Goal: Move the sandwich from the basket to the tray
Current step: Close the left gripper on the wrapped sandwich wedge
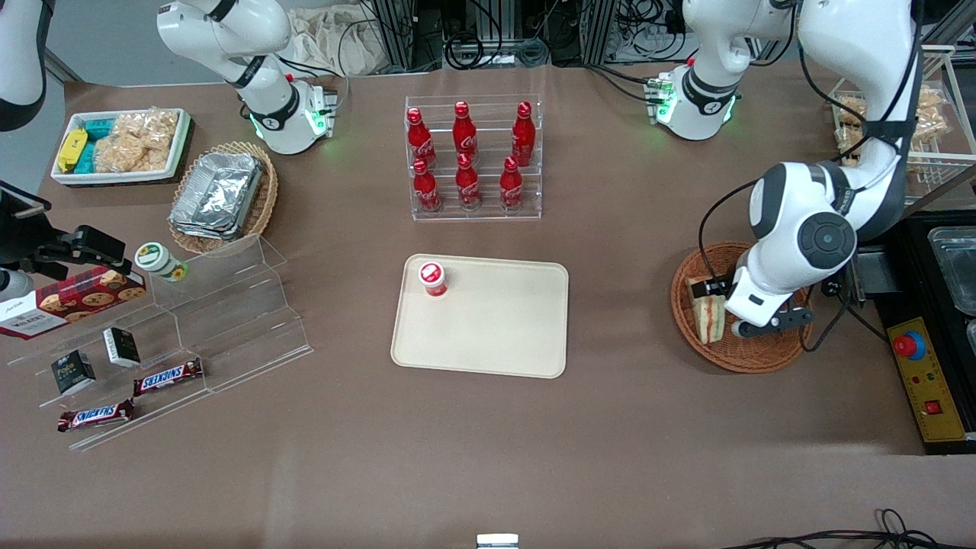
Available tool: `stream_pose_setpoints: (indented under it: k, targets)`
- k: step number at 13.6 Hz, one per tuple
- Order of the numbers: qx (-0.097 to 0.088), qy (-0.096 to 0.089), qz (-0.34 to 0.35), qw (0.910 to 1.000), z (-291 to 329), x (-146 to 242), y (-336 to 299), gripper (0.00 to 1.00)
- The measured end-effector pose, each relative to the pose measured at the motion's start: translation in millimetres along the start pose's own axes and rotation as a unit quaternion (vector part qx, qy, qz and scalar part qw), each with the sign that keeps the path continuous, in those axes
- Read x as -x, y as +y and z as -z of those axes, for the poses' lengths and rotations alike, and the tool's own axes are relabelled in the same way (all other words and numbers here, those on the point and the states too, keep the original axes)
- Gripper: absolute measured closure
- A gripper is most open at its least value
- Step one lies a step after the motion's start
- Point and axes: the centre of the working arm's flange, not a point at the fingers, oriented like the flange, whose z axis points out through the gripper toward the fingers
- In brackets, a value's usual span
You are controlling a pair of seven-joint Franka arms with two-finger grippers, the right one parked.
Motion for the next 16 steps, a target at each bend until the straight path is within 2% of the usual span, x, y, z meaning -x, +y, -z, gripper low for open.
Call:
stream_pose_setpoints:
  k: [2,5,6,10,12,13,16]
  targets:
    - [0.003,0.008,0.003,1.0,-22,3,-1,0.0]
    - [0.001,0.003,0.004,1.0,-38,9,-2,0.06]
    - [0.001,0.003,0.005,1.0,-38,9,-2,0.12]
    - [0.005,0.01,0.027,0.9996,-30,8,1,0.58]
    - [0.009,0.016,0.03,0.9994,-3,6,8,0.74]
    - [0.007,0.011,0.03,0.9995,19,4,10,0.81]
    - [-0.002,-0.007,0.024,0.9997,115,0,17,0.85]
